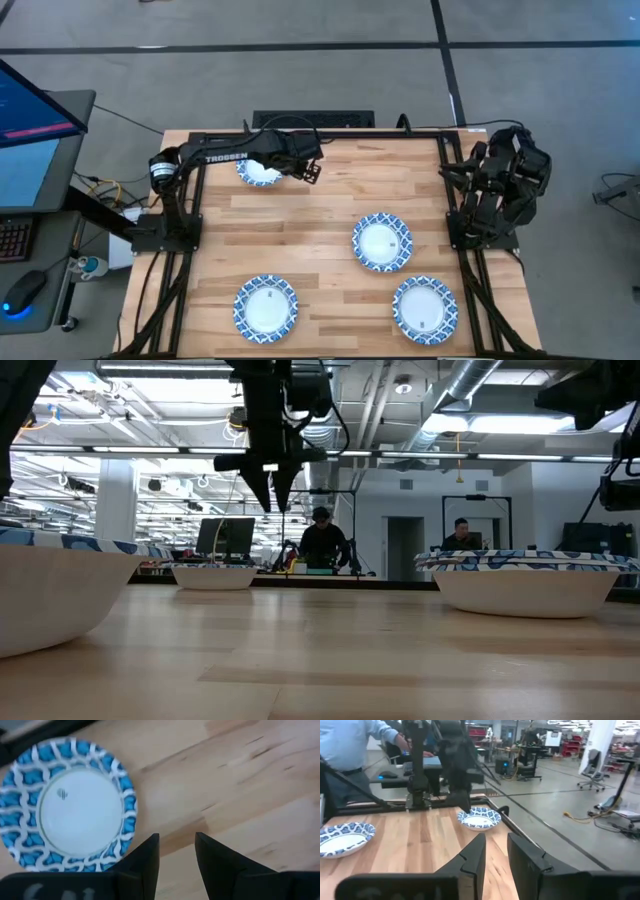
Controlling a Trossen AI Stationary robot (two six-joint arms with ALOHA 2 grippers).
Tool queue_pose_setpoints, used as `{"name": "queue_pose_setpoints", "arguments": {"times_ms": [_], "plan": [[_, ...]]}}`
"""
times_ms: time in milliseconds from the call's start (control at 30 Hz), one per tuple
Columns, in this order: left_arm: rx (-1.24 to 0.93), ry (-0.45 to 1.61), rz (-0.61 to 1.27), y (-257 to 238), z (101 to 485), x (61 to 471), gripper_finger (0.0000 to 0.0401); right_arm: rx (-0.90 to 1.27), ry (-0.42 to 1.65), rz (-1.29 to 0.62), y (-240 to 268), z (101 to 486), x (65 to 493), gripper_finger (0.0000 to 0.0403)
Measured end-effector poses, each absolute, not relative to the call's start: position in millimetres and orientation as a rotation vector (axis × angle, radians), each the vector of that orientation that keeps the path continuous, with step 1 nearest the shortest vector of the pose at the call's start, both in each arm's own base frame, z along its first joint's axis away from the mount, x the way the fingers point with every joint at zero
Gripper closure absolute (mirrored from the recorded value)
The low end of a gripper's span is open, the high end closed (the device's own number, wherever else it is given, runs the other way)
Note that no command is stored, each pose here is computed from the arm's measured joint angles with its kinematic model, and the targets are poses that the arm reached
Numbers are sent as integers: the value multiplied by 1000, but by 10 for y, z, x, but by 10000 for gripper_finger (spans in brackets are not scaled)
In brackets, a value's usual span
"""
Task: Nest bowls inside each other
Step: Stack the white bowl on top of the other white bowl
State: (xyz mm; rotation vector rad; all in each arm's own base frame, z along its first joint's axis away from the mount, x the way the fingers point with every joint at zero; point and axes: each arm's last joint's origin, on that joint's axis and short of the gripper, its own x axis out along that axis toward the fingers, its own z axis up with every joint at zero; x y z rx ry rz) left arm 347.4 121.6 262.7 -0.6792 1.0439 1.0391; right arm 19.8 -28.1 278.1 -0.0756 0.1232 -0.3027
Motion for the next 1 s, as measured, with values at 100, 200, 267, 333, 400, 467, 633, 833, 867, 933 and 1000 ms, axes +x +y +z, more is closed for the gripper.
{"name": "queue_pose_setpoints", "arguments": {"times_ms": [100,200,267,333,400,467,633,833,867,933,1000], "plan": [[-713,1079,1070,1205,2491,3432,283,-79,123,-286,-276,2781,203,300],[-750,1103,1066,1185,2300,3395,283,-79,123,-290,-279,2781,202,300],[-774,1099,1075,1177,2177,3378,283,-79,123,-289,-278,2781,202,300],[-794,1076,1083,1181,2112,3377,283,-80,123,-285,-278,2781,203,300],[-779,1068,1092,1198,2086,3369,283,-79,123,-282,-277,2782,204,300],[-754,1059,1101,1230,2086,3364,283,-80,123,-284,-278,2782,203,300],[-748,1071,1122,1363,2085,3303,283,-79,123,-282,-278,2783,204,300],[-742,1086,1139,1537,2084,3220,283,-79,123,-282,-278,2782,203,300],[-746,1091,1132,1558,2084,3210,283,-79,123,-282,-278,2782,203,300],[-756,1097,1119,1585,2082,3200,283,-79,123,-282,-278,2782,203,300],[-743,1103,1109,1595,2082,3197,283,-79,123,-282,-278,2782,203,300]]}}
